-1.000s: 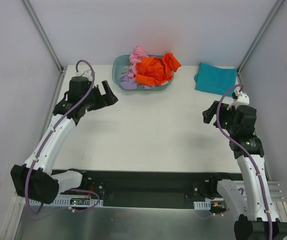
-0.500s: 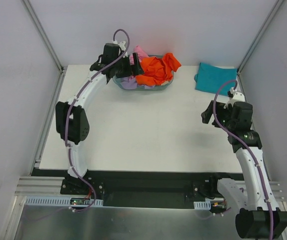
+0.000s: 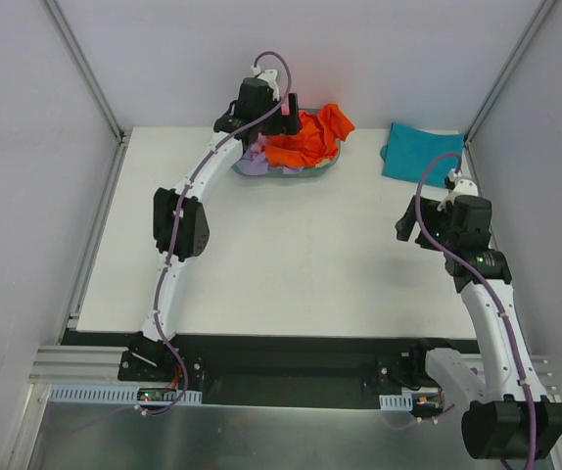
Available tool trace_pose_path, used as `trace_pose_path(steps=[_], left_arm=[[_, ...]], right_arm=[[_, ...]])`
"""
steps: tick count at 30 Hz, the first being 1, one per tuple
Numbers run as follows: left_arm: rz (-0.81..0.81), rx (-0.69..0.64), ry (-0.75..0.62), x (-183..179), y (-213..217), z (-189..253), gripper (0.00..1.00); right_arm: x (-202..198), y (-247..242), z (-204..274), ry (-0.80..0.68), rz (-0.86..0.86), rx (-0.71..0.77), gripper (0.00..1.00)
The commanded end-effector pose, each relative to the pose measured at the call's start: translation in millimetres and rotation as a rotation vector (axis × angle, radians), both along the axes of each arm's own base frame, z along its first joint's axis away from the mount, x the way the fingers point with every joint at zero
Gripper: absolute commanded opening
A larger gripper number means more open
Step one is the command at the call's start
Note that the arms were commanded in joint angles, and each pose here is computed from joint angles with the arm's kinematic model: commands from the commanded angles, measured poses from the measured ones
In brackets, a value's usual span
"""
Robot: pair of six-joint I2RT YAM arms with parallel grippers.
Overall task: Fold and stack the t-shirts
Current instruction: Grab the tshirt from the pile
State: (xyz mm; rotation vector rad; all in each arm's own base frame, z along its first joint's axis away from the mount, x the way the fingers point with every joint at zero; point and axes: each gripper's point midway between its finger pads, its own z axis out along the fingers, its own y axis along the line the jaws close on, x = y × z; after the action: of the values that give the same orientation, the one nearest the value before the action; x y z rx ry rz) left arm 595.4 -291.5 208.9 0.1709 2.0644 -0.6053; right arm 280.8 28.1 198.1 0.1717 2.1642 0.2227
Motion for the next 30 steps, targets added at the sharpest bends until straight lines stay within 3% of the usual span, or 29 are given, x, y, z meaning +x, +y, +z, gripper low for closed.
trace_pose_path(steps=[1,5,6,9,12,13,16,18,19,20,25,30], left_arm=[[0.095,0.155,-0.174,34.4,12.5,5.3,0.99],[0.125,0.189,-0.199,45.4,17.0,-7.6,0.95],[0.129,0.192,-0.208,48.6,18.0,-9.8,0.86],[0.086,0.16,-0.204,51.1,13.7,-16.6,0.79],[0.08,0.126,-0.206,53.5,8.0,-18.7,0.66],[0.055,0.105,-0.214,52.1,2.6,-13.6,0.56],[0.049,0.091,-0.258,51.4,2.7,10.4,0.44],[0.059,0.083,-0.314,48.3,6.7,44.4,0.31],[0.064,0.085,-0.339,46.7,9.0,57.6,0.19],[0.085,0.07,-0.385,43.0,13.7,86.4,0.0],[0.07,0.033,-0.546,17.3,22.7,178.1,0.0],[-0.023,-0.101,-0.729,-46.7,24.7,295.4,0.0]], right_arm=[[10.9,-1.8,10.5,-0.02,-0.015,-0.005,0.97],[15.6,-0.3,8.4,-0.003,-0.007,-0.001,0.97],[16.0,0.2,8.5,-0.001,-0.002,-0.004,0.97],[17.2,0.2,3.5,0.025,-0.001,-0.006,0.97],[17.2,1.2,2.0,0.032,0.0,0.001,0.97],[16.1,-0.1,2.4,0.03,-0.005,-0.002,0.97],[13.6,-1.2,5.5,0.017,-0.007,-0.01,0.97],[13.2,-0.9,7.6,0.007,-0.007,-0.007,0.97],[13.7,-0.9,8.2,0.004,-0.007,-0.007,0.97],[13.7,-0.1,7.8,0.005,-0.003,-0.005,0.97],[15.3,5.1,12.1,-0.003,0.02,0.013,0.97],[13.9,6.4,20.1,-0.038,0.02,0.023,0.97]])
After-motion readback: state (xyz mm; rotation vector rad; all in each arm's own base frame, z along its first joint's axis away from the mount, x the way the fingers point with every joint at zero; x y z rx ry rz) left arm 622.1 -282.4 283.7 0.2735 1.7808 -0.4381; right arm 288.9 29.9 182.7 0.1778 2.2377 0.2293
